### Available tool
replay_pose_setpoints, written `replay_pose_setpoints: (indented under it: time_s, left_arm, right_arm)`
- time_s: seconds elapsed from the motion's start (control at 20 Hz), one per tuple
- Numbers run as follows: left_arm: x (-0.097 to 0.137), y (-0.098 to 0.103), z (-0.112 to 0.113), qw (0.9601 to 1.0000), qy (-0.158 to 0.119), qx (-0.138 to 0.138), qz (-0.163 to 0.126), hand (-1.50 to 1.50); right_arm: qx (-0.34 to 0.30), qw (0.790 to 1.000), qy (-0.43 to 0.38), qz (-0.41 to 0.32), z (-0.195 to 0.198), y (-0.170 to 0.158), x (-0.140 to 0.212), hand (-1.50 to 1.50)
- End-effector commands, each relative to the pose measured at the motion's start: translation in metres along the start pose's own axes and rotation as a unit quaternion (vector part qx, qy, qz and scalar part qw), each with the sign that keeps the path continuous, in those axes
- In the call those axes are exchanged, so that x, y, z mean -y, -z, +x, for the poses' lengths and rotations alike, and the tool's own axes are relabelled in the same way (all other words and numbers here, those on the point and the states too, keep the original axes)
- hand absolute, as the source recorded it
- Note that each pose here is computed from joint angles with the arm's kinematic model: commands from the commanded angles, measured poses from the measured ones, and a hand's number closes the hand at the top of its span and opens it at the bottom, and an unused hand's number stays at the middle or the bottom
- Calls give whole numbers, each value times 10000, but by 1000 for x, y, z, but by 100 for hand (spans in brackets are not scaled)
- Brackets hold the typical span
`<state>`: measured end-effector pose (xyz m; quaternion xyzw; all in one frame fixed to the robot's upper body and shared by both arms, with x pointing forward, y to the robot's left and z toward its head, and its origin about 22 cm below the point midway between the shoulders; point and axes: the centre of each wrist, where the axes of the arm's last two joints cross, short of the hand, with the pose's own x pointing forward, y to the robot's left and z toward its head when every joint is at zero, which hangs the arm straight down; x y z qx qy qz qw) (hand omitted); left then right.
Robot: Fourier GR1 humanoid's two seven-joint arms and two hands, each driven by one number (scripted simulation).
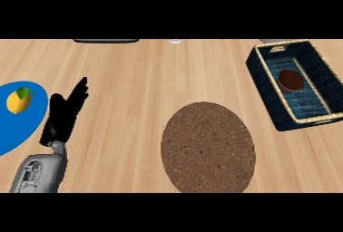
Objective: Pick the cupcake from the placemat and place it in the basket
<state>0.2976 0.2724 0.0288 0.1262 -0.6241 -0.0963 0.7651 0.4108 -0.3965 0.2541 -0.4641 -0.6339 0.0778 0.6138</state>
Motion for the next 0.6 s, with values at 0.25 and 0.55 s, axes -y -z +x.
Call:
replay_pose_setpoints:
  time_s: [0.25, 0.55]
  left_arm:
    - [11, 4, 0, 10000, 25, 1, 1, 0]
    - [1, -3, 0, 10000, -13, 2, 1, 0]
  right_arm:
    - [-707, 9911, 652, -916, -69, -5, 103, -150]
    - [-957, 9886, 821, -824, -132, -28, 159, -150]
